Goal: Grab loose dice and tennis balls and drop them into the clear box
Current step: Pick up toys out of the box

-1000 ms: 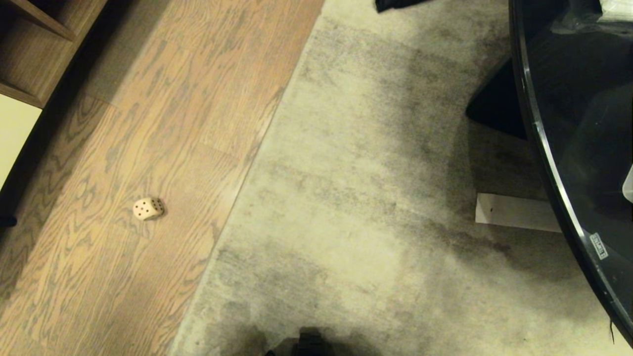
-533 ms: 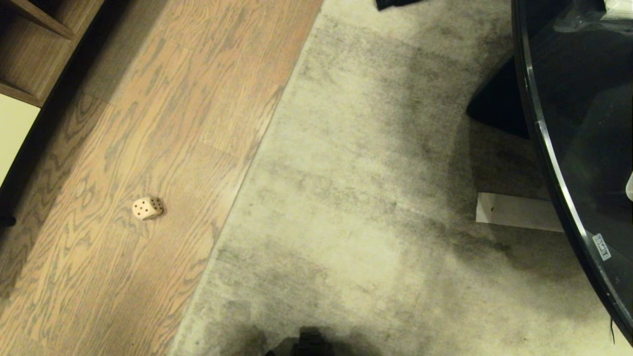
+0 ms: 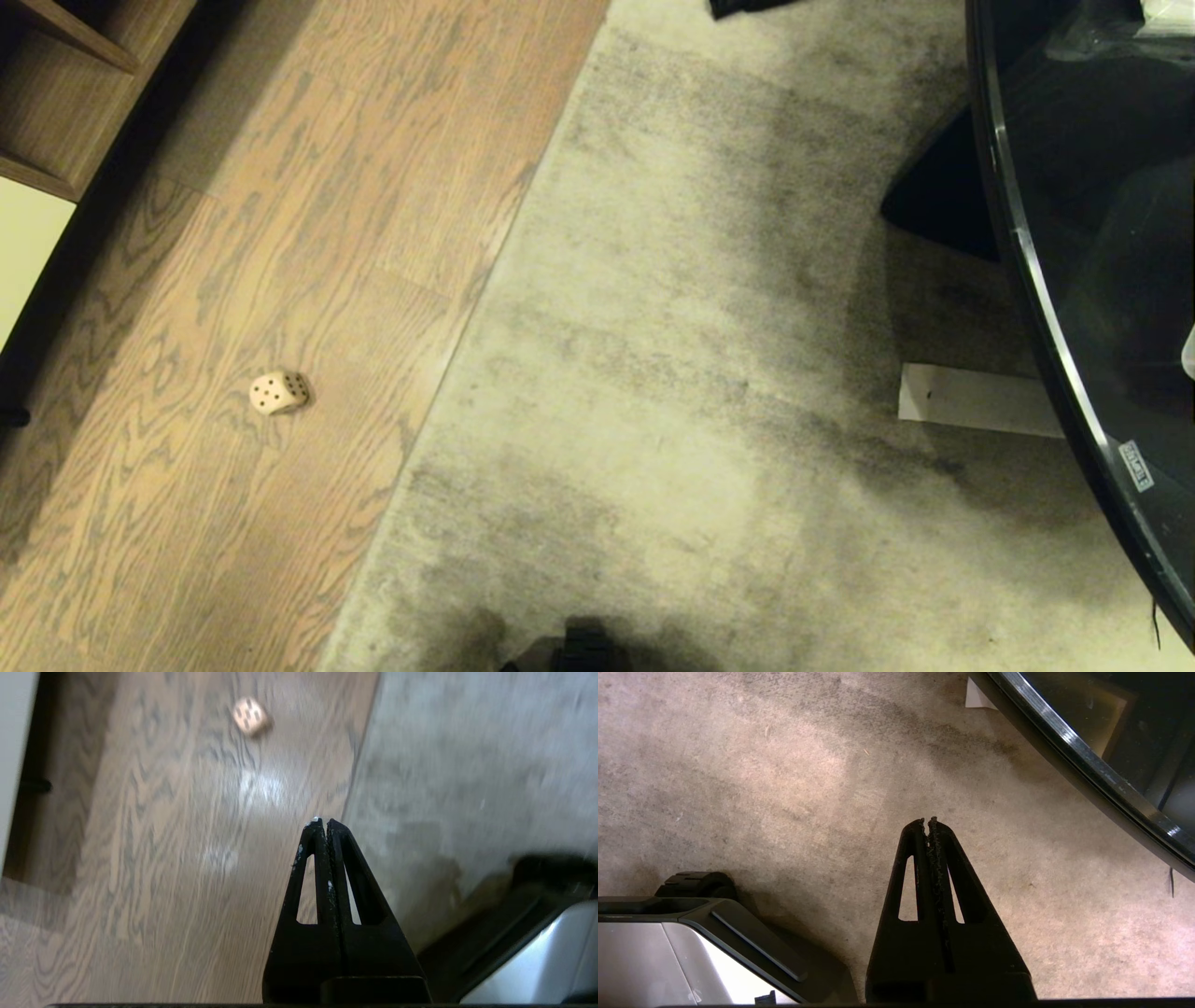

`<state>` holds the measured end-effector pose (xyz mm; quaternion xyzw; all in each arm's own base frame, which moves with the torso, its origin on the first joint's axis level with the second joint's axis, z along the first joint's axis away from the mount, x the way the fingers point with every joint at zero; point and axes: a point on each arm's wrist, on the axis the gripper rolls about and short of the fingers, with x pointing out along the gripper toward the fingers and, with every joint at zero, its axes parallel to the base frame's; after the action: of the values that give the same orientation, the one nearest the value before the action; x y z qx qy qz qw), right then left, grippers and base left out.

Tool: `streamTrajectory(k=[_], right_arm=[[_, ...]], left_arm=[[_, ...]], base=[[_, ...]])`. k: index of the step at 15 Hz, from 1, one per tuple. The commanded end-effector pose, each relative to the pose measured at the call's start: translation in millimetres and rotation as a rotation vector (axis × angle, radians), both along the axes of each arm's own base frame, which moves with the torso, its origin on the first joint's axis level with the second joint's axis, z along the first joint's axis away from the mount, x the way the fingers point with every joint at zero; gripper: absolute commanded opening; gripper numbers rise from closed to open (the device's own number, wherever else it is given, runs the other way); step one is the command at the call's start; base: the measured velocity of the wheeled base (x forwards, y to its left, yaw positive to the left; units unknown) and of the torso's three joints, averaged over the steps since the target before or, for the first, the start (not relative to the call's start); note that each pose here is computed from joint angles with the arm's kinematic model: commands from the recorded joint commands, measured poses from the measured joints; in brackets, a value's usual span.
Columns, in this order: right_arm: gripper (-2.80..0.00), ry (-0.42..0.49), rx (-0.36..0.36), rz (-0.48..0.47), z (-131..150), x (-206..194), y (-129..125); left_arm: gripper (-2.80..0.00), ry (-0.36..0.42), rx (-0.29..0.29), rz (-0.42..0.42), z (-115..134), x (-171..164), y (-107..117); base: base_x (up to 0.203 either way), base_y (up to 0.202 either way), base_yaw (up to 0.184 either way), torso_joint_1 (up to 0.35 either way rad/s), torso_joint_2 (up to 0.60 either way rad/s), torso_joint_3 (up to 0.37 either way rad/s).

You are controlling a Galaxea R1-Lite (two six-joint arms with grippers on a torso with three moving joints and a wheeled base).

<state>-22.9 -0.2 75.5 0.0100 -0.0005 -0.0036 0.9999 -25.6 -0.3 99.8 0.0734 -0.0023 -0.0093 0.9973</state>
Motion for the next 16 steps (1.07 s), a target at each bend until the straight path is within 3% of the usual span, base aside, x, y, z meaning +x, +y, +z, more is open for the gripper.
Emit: streamTrajectory(k=[1, 4, 7, 11, 16], right_arm=[[-2.80, 0.001, 0.000, 0.001, 0, 0, 0], [-2.80, 0.000, 0.000, 0.001, 0, 0, 0], [-2.80, 0.000, 0.000, 0.001, 0, 0, 0], [-2.80, 0.000, 0.000, 0.002, 0, 0, 0], [-2.80, -0.001, 0.000, 0.001, 0, 0, 0]], left_arm=[[-2.80, 0.049, -0.046, 0.010, 52, 16, 0], [-2.80, 0.150, -0.137, 0.071, 126, 80, 2], [-2.80, 0.252, -0.203, 0.176, 152, 179, 16], [-2.80, 0.314, -0.260, 0.314, 110, 302, 62], [-2.80, 0.262, -0.282, 0.418, 33, 390, 123]], base=[[0.000, 0.000, 0.000, 0.000, 0.00, 0.000], [0.000, 0.000, 0.000, 0.000, 0.00, 0.000], [0.000, 0.000, 0.000, 0.000, 0.00, 0.000], [0.000, 0.000, 0.000, 0.000, 0.00, 0.000], [0.000, 0.000, 0.000, 0.000, 0.00, 0.000]])
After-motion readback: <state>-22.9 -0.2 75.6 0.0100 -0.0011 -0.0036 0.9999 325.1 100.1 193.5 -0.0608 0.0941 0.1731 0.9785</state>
